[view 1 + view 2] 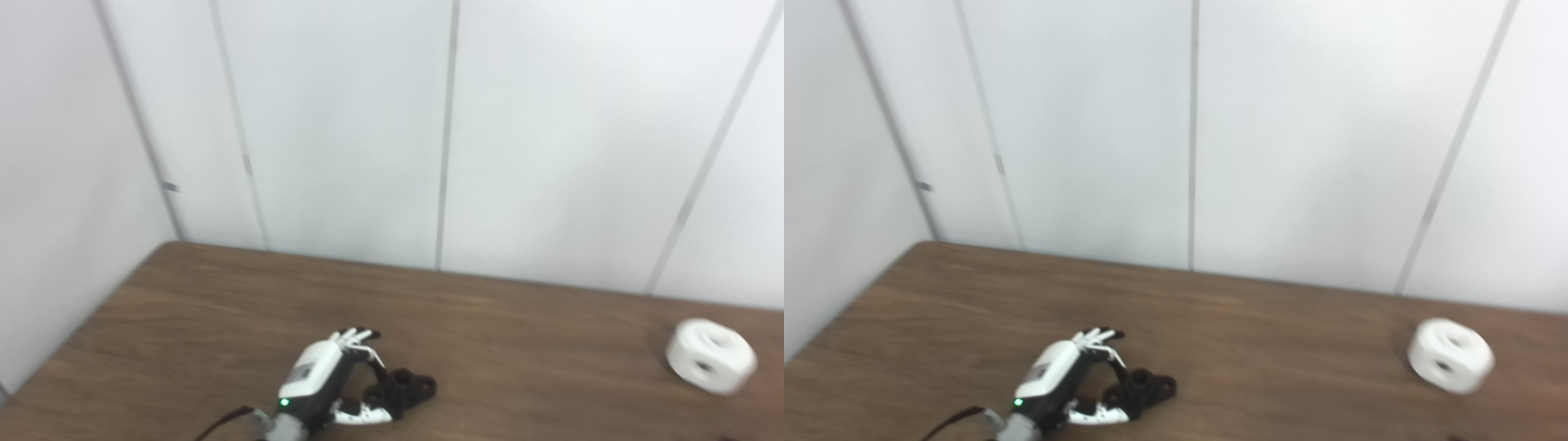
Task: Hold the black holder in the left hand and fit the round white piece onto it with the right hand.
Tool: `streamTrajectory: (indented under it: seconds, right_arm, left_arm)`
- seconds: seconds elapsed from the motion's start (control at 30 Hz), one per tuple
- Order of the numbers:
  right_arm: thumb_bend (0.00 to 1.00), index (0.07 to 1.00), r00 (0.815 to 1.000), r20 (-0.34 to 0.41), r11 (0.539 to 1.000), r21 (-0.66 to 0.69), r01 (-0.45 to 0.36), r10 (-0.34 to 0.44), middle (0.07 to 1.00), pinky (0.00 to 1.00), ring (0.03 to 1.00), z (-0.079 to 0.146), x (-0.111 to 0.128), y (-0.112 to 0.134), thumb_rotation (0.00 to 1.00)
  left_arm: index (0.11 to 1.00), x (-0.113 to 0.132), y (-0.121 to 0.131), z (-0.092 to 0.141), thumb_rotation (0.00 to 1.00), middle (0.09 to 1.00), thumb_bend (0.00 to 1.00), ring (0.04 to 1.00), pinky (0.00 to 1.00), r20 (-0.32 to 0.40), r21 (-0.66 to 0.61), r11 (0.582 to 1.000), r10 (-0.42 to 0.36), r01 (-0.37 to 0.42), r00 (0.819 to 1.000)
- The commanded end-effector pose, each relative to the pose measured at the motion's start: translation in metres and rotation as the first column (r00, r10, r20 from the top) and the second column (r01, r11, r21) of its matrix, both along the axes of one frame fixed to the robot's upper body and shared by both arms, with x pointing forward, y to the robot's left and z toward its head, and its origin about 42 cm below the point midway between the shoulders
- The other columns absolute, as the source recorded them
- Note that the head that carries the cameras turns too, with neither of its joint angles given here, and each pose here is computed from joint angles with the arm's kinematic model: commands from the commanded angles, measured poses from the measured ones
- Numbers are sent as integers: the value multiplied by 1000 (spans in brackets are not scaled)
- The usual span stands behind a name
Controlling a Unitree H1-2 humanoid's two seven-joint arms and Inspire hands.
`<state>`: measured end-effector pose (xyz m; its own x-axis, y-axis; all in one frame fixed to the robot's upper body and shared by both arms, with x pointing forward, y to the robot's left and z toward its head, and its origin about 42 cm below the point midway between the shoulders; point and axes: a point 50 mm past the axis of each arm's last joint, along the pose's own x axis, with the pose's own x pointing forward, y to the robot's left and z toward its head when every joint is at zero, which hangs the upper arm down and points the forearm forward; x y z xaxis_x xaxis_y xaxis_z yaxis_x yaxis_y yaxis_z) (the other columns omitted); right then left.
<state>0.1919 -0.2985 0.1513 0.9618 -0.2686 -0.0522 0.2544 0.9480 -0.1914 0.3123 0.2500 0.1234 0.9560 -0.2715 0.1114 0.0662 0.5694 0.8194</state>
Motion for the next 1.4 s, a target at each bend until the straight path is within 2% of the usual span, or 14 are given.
streamTrajectory:
  seconds: [0.0,0.13,0.37,0.67,0.8,1.03,1.23,1.37]
  right_arm:
    - [421,750,998,70,999,48,6,-9,712,479,646,6,-3,9,308]
    - [436,737,996,90,998,55,-3,-2,717,473,640,5,-4,8,268]
    - [491,735,994,113,999,51,-10,5,707,469,633,2,-5,7,331]
    - [508,744,993,117,999,49,-20,14,718,506,655,4,-9,13,339]
    - [511,738,992,121,999,24,-22,19,703,496,643,5,-9,15,334]
    - [506,743,993,113,999,27,-21,18,734,521,678,4,-8,17,344]
    - [493,756,994,108,1000,4,-21,21,734,525,680,5,-7,17,361]
    - [497,752,994,110,1000,2,-23,22,730,524,678,4,-6,17,361]
  left_arm:
    - [480,-4,0,8,49,891,516,956,1000,25,27,997,-67,66,997]
    - [480,-12,-7,12,47,897,516,960,1000,-4,44,992,-118,118,993]
    - [481,-23,-12,15,46,890,517,979,1000,-58,48,986,-155,158,986]
    - [481,-26,-6,9,46,920,517,1000,1000,-133,59,981,-173,182,976]
    - [481,-25,-6,7,46,918,517,999,1000,-135,52,979,-188,196,973]
    - [480,-22,-8,4,46,916,517,999,1000,-148,51,974,-211,221,966]
    - [480,-21,-10,1,45,932,516,1000,1000,-173,31,949,-304,314,937]
    - [480,-20,-9,-1,46,930,516,1000,1000,-172,25,941,-329,338,929]
